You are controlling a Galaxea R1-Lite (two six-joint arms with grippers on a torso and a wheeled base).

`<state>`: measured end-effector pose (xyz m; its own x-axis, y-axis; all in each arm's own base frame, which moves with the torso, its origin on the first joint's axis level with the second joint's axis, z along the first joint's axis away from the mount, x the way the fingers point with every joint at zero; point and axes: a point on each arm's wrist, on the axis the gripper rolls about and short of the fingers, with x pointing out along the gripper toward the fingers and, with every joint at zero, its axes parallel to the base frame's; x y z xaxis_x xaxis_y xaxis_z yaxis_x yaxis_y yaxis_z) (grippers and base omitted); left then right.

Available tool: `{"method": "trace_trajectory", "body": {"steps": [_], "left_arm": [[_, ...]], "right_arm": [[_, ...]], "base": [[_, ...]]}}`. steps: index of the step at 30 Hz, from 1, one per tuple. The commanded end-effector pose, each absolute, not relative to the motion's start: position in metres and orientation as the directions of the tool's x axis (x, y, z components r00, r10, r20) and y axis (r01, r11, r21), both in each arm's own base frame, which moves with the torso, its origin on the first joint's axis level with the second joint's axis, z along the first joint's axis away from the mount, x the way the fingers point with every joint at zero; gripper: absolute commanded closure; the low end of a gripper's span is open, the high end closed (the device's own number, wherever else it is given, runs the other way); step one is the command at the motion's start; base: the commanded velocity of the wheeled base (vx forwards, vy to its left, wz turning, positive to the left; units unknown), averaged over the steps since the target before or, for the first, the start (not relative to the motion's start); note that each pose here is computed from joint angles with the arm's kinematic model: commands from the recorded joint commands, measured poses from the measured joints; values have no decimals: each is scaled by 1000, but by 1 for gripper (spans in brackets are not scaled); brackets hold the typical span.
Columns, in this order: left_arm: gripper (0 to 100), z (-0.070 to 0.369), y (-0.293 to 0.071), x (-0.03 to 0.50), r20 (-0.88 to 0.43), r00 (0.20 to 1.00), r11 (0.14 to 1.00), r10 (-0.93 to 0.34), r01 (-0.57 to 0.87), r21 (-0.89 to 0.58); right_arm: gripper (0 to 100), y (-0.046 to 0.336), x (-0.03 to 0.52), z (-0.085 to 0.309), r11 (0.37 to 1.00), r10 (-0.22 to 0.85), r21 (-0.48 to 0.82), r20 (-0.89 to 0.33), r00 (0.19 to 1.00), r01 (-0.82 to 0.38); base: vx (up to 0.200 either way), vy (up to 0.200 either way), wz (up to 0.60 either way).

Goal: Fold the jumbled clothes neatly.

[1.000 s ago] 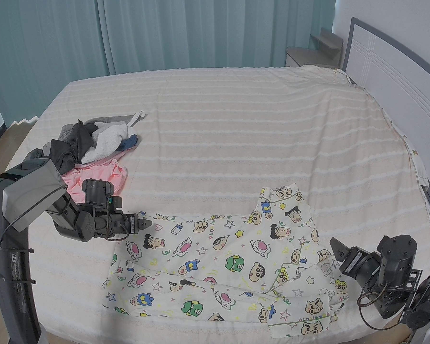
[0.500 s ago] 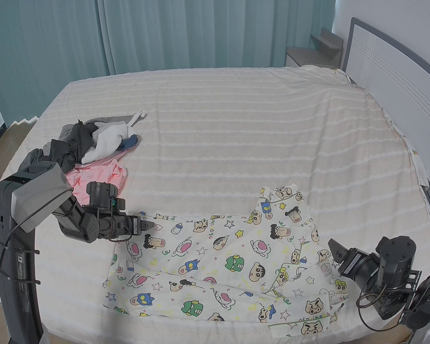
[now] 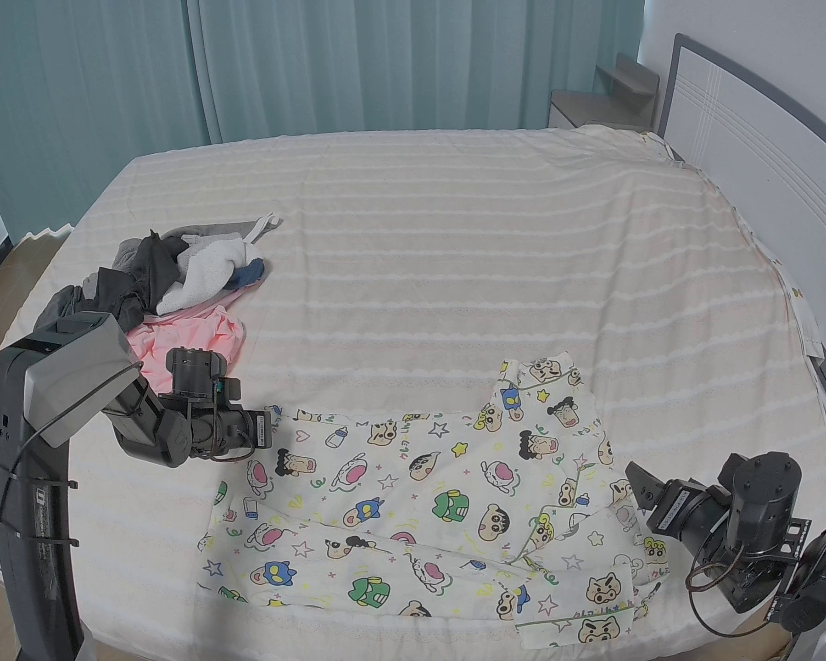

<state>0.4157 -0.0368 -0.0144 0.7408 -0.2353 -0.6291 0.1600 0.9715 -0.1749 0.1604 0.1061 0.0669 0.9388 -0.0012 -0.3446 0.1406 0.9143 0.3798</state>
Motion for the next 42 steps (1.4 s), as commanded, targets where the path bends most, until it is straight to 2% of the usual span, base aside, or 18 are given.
{"method": "trace_trajectory", "body": {"steps": [1, 4, 5, 8, 9, 12, 14, 16, 19, 22, 33, 42], "left_arm": [[100, -5, -36, 418, -596, 774, 976, -213, 146, -159], [100, -2, -35, 419, -569, 798, 979, -198, 135, -151], [100, 1, -35, 421, -539, 823, 983, -178, 120, -142], [100, 3, -35, 422, -518, 840, 985, -161, 104, -138], [100, 6, -34, 422, -499, 855, 986, -141, 75, -150], [100, 11, -33, 419, -483, 867, 984, -127, 49, -171], [100, 12, -32, 417, -484, 866, 984, -124, 44, -173], [100, 12, -32, 417, -484, 866, 984, -124, 44, -173], [100, 9, -32, 413, -493, 861, 984, -120, 40, -171], [100, 13, -29, 410, -483, 868, 984, -116, 35, -173], [100, 9, -24, 405, -501, 859, 985, -107, 22, -173], [100, 10, -24, 405, -499, 860, 977, -107, -2, -213]], "right_arm": [[0, 97, 167, 65, 934, 47, 344, -376, 925, 92], [0, 89, 183, 70, 949, 60, 309, -360, 931, 58], [0, 78, 207, 75, 957, 59, 287, -339, 939, 44], [0, 70, 227, 70, 963, 51, 265, -374, 926, 54], [0, 60, 250, 68, 961, 29, 263, -415, 909, 89], [0, 51, 282, 76, 953, 41, 286, -438, 898, 96], [0, 55, 305, 81, 955, 74, 286, -488, 869, 79], [0, 57, 314, 83, 953, 93, 295, -497, 863, 67], [0, 62, 340, 85, 943, 176, 332, -528, 831, 12], [0, 63, 361, 79, 939, 201, 345, -560, 804, 6], [0, 72, 416, 37, 938, 215, 346, -637, 741, 25], [0, 79, 451, 19, 937, 215, 348, -637, 741, 27]], "base": [[0, 0, 0], [0, 0, 0], [0, 0, 0], [0, 0, 0], [0, 0, 0], [0, 0, 0], [0, 0, 0], [0, 0, 0], [0, 0, 0], [0, 0, 0], [0, 0, 0], [0, 0, 0]]}}
